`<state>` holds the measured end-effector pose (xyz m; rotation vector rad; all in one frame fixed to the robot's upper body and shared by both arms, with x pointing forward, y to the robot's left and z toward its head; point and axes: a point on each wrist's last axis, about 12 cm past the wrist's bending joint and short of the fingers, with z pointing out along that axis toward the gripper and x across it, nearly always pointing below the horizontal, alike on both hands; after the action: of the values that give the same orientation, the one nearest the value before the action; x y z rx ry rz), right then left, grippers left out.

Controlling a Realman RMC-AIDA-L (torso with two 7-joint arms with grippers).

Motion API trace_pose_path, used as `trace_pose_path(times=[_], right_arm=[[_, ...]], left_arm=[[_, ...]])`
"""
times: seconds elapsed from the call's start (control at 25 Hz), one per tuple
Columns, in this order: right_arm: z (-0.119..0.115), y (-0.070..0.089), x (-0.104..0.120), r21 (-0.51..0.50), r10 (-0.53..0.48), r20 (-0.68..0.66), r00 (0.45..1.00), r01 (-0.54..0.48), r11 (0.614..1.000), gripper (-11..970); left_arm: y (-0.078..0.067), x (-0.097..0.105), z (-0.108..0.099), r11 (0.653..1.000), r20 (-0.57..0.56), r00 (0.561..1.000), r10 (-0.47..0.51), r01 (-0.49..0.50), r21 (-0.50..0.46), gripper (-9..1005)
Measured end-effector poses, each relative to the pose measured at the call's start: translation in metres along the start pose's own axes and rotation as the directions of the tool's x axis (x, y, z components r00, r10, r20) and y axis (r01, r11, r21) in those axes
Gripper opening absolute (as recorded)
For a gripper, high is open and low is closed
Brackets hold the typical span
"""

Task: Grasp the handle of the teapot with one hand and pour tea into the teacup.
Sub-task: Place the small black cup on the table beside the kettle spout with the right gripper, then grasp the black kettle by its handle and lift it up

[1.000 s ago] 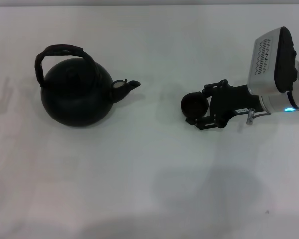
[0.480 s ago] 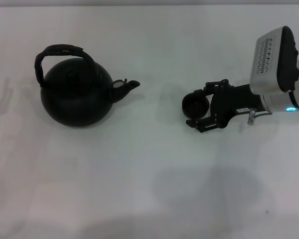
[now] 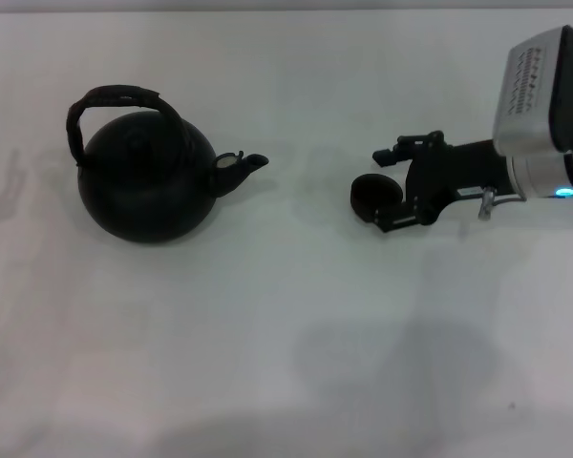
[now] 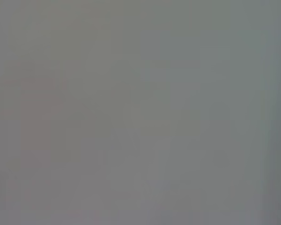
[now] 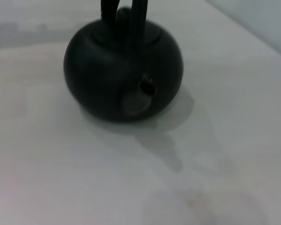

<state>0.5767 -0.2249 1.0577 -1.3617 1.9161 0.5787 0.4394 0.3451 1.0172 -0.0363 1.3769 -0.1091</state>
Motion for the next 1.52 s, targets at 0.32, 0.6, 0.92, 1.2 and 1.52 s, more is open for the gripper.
trace_pose_path(times=[0.32, 0.6, 0.92, 1.2, 1.52], right_arm=[[-0.01, -0.004, -0.014, -0.009, -0.003, 0.08, 0.997, 0.003, 1.0, 876], [-0.027, -0.005, -0.021, -0.05, 0.028, 0.172, 0.985, -0.02, 0.999, 876], [-0.074, -0.019, -0.013, 0.057, 0.08, 0.332, 0.94, -0.105, 0.993, 876], [-0.102, -0.021, 0.003, 0.145, 0.1, 0.406, 0.908, -0.172, 0.974, 876], [-0.102, -0.02, 0.007, 0.151, 0.108, 0.408, 0.906, -0.183, 0.971, 877]], left_arm=[[-0.005, 0.001, -0.003, 0.999, -0.001, 1.0, -0.005, 0.005, 0.035, 740], [-0.012, -0.002, -0.01, 0.995, 0.019, 1.0, -0.006, 0.004, 0.098, 741], [-0.027, 0.002, -0.014, 0.972, -0.021, 1.0, -0.012, 0.017, 0.234, 742], [-0.039, 0.01, -0.005, 0.947, -0.088, 0.996, -0.027, 0.054, 0.317, 742], [-0.045, 0.019, 0.007, 0.94, -0.169, 0.985, -0.02, 0.076, 0.333, 741]])
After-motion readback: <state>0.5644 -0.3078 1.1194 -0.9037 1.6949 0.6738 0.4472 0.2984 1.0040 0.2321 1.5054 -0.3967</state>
